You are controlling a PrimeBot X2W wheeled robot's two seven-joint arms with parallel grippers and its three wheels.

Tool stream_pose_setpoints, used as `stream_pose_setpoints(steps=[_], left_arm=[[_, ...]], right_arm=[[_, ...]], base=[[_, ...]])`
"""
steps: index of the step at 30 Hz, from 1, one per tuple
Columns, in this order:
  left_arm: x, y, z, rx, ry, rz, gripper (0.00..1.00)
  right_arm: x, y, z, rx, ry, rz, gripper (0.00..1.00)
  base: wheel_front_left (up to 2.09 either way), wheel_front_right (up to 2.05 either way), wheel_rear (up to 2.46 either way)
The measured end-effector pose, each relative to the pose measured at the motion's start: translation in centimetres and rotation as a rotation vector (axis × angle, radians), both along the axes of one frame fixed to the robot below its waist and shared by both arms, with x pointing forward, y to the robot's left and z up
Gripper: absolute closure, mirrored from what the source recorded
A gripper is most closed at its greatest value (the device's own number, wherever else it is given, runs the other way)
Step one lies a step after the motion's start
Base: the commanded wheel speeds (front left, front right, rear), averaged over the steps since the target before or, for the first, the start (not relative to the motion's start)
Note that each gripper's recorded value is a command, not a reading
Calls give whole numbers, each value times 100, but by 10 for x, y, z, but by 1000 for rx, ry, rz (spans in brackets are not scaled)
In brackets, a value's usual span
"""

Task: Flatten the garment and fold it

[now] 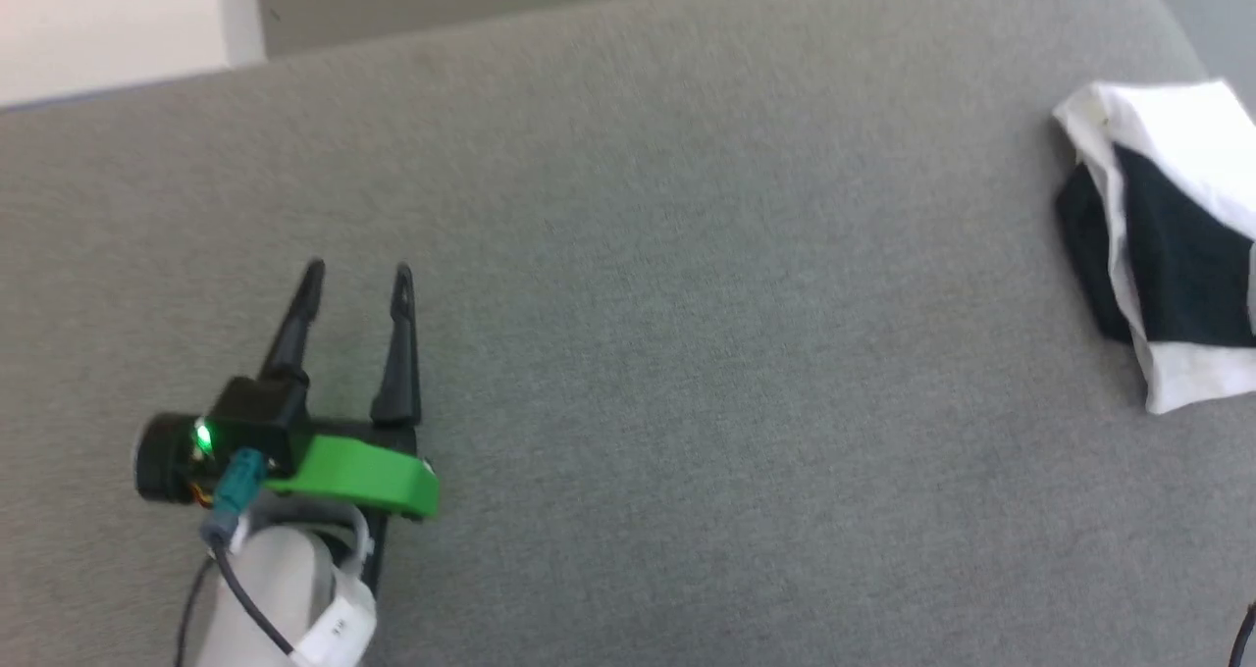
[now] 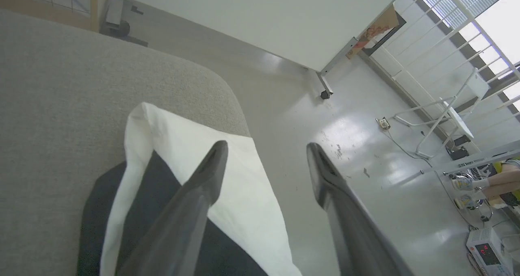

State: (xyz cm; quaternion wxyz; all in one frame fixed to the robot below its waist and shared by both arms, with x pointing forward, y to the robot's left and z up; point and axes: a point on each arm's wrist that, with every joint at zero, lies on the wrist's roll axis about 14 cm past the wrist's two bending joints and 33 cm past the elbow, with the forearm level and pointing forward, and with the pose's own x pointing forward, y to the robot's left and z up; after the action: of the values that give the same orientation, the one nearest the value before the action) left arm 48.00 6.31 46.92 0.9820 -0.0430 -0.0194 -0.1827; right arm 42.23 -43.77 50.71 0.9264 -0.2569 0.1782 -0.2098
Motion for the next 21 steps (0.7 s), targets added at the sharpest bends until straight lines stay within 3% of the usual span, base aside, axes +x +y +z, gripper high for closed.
stream_pose_setpoints(steps=[10,16,21], left_arm=[[-48,33,28,-35,-3,110,0],[-68,54,41,-38,-28,174,0],[-82,70,48,-38,-44,221,0]], right_arm=[[-15,108,49,177,-350,258,0],[-34,171,56,333,-478,361,0],[-46,206,47,441,-497,412,0]], base=[[0,0,0],[0,0,0],[0,0,0]])
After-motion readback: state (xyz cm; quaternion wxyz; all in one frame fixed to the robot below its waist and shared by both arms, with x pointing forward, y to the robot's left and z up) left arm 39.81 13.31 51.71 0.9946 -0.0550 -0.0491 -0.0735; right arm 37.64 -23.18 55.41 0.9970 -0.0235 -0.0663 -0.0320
